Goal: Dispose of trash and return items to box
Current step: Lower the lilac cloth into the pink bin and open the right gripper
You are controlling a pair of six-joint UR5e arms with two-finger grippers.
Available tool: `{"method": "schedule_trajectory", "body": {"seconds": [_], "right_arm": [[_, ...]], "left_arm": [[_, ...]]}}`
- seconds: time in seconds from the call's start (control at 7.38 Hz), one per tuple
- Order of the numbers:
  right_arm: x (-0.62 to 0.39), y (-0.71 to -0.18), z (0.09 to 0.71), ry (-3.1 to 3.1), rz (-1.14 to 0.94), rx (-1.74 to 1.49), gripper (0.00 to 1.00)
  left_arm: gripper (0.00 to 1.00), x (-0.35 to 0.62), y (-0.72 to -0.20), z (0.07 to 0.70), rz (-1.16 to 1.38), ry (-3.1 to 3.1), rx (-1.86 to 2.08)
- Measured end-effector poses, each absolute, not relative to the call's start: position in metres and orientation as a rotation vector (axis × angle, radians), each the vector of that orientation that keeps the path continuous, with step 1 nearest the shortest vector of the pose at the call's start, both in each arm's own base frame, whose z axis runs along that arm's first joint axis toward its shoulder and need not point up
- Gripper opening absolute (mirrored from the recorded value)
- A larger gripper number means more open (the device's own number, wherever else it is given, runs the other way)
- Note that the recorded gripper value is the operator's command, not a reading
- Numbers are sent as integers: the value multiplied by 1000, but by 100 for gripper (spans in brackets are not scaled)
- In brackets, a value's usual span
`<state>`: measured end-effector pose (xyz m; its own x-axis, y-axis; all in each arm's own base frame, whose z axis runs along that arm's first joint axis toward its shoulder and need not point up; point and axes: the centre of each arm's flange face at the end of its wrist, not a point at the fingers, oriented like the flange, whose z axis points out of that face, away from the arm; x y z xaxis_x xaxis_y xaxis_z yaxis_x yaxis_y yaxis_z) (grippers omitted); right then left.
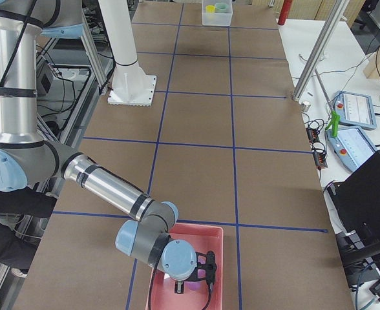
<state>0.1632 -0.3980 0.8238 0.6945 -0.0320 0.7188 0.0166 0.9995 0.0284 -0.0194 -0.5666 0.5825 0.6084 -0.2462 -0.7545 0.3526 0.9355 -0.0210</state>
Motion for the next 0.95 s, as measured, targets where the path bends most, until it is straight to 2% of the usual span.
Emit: {"method": "schedule_trajectory", "body": {"seconds": [0.54,0.81,0.95], "right_arm": [[181,-493,741,-794,8,129,100],[153,-525,670,-830,81,164,100],[129,-524,646,-843,102,155,100]], "left_arm": [[99,-19,-564,568,-321,860,165],[99,-22,-536,576,-285,864,203],[99,-24,-513,598,-237,860,241]]}}
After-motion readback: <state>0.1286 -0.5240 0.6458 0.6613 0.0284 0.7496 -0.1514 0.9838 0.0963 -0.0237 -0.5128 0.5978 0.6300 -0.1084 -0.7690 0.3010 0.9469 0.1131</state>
